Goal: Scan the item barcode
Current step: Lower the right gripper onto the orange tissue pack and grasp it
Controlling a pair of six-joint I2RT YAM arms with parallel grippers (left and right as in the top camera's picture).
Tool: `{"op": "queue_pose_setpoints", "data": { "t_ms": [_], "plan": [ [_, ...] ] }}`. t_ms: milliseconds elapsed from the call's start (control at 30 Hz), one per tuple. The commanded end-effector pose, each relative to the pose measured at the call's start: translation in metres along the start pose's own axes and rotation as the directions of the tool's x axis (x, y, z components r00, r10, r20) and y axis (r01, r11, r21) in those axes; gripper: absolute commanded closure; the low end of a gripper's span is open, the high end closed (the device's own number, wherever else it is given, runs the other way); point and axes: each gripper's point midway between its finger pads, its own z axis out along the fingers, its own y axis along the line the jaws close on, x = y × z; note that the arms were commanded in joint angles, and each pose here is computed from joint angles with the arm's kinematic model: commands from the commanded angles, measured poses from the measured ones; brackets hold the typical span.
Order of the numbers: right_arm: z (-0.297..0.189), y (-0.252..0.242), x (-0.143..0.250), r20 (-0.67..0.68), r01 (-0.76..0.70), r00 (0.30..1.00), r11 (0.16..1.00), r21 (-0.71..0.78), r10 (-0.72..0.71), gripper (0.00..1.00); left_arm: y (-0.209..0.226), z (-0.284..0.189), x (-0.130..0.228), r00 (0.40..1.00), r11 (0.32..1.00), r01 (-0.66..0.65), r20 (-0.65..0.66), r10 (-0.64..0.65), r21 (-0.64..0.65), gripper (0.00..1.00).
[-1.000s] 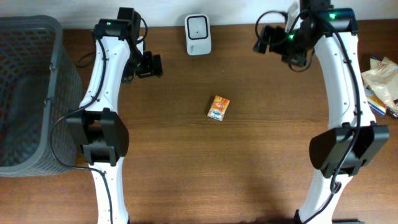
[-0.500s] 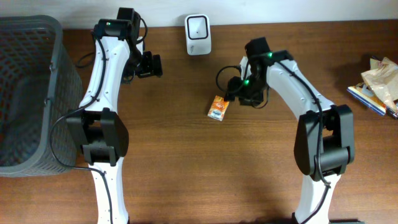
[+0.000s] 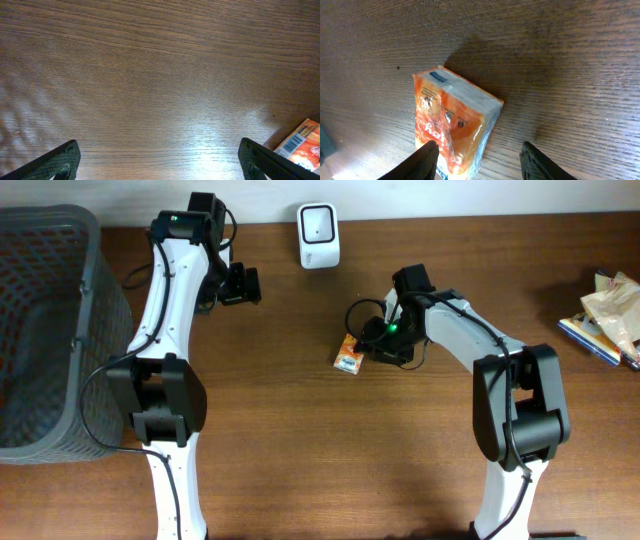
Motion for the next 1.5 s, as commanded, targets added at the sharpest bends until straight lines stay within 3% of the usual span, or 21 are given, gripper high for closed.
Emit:
{"op": "queue_pose_setpoints", "data": {
  "t_ms": [0, 100, 200, 400, 533, 633, 767, 900, 1467],
  "plan": [
    [0.007, -0.005, 0.008, -0.013, -0.050, 0.999, 0.999, -0.010, 0.050, 0.49, 0.005, 0.004, 0.000, 1.000, 1.000, 0.011, -0.005, -0.011, -0.013, 0.01],
    [0.017, -0.012, 0.012, -0.026, -0.070, 0.997, 0.997, -0.017, 0.070, 0.50, 0.005, 0.004, 0.000, 1.000, 1.000, 0.011, -0.005, -0.011, -0.013, 0.01],
    [0.022, -0.016, 0.013, -0.035, -0.077, 0.996, 0.997, -0.010, 0.076, 0.61, 0.005, 0.004, 0.000, 1.000, 1.000, 0.011, -0.005, -0.011, -0.013, 0.01],
    [0.019, -0.020, 0.013, -0.041, -0.095, 0.995, 0.996, -0.004, 0.094, 0.96, 0.005, 0.004, 0.000, 1.000, 1.000, 0.011, -0.005, -0.011, -0.013, 0.01],
    [0.012, -0.030, 0.014, -0.060, -0.111, 0.992, 0.994, -0.012, 0.110, 0.96, 0.005, 0.004, 0.000, 1.000, 1.000, 0.011, -0.005, -0.011, -0.013, 0.01],
    [0.002, -0.012, 0.017, -0.099, -0.008, 0.995, 0.982, -0.187, -0.011, 0.96, 0.005, 0.004, 0.000, 1.000, 1.000, 0.011, -0.005, -0.011, -0.013, 0.01],
    [-0.022, 0.021, 0.022, -0.083, 0.121, 0.980, 0.875, -0.469, -0.180, 0.96, 0.005, 0.004, 0.000, 1.000, 1.000, 0.011, -0.005, -0.011, -0.013, 0.01],
    [-0.044, 0.048, 0.030, -0.024, 0.202, 0.958, 0.733, -0.649, -0.285, 0.96, 0.004, 0.004, 0.000, 1.000, 1.000, 0.010, -0.005, -0.010, -0.013, 0.01],
    [-0.065, 0.092, 0.054, 0.156, 0.386, 0.869, 0.448, -0.807, -0.469, 0.96, 0.004, 0.004, 0.000, 1.000, 1.000, 0.009, -0.005, -0.009, -0.013, 0.01]
  ]
}}
